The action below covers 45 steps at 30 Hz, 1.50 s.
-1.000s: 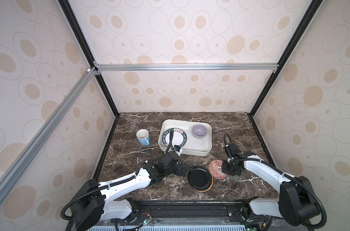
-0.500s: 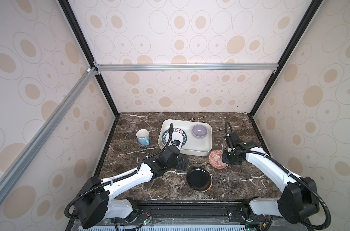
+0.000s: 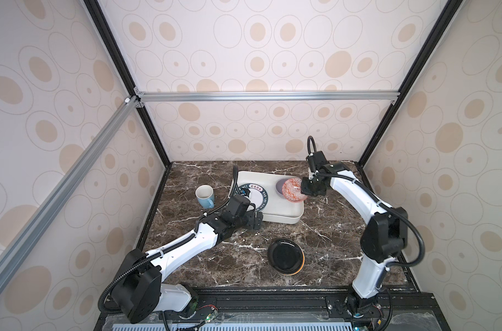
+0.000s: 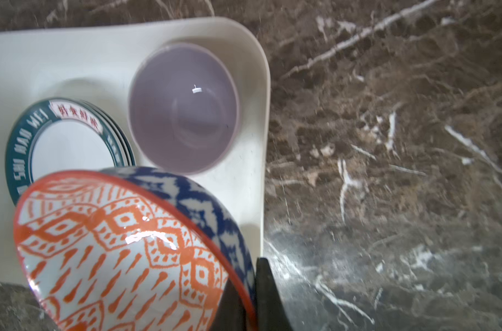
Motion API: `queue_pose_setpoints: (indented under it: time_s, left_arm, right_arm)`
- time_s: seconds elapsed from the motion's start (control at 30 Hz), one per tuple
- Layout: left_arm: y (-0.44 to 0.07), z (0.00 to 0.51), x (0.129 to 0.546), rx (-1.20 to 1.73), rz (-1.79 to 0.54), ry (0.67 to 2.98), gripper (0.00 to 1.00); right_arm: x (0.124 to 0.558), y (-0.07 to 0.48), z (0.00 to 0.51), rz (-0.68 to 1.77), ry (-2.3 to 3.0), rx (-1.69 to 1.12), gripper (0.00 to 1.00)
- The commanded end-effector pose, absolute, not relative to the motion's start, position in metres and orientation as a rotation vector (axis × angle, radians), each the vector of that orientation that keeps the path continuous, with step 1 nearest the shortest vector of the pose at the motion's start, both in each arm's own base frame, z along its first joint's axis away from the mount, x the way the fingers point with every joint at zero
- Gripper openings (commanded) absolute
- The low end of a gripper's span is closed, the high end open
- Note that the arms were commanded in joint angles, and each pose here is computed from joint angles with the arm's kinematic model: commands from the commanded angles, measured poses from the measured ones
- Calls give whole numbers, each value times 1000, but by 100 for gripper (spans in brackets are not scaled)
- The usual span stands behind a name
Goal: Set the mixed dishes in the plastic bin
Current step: 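Lift the orange-patterned bowl into the bin onto the lilac bowl, release, then grip the dark plate rim with both grippers from opposite sides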
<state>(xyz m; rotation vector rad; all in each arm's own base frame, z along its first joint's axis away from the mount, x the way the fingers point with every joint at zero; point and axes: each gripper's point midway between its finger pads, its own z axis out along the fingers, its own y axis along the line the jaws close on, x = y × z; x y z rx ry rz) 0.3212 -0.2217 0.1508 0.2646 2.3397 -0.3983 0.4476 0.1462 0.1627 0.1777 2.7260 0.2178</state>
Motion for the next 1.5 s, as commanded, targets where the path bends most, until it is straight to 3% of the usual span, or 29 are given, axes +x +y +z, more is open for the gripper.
queue_pose_setpoints:
  time_s: [0.0,0.2,0.53,0.77,1.03,1.23,1.47]
  left_arm:
    - [-216,158,331,277,-374,2343,99]
    - [-204,151,339,251,-343,2379,99]
    - [-196,140,342,227,-359,2401,99]
    - [-196,141,336,219,-382,2393,99]
    - [-187,153,325,193,-401,2357,99]
    - [-181,163,312,164,-441,2320,99]
    - [-175,153,290,137,-503,2320,99]
  right_arm:
    - [479,157,159,245,2739,131,3]
    - [521,170,139,286,2757,133,3]
    - [519,176,115,331,2810,136,6]
    - [504,172,117,326,2822,129,40]
    - [489,164,154,312,2766,121,47]
    - [449,155,178,305,2742,114,48]
    - [351,150,161,366,2790,120,46]
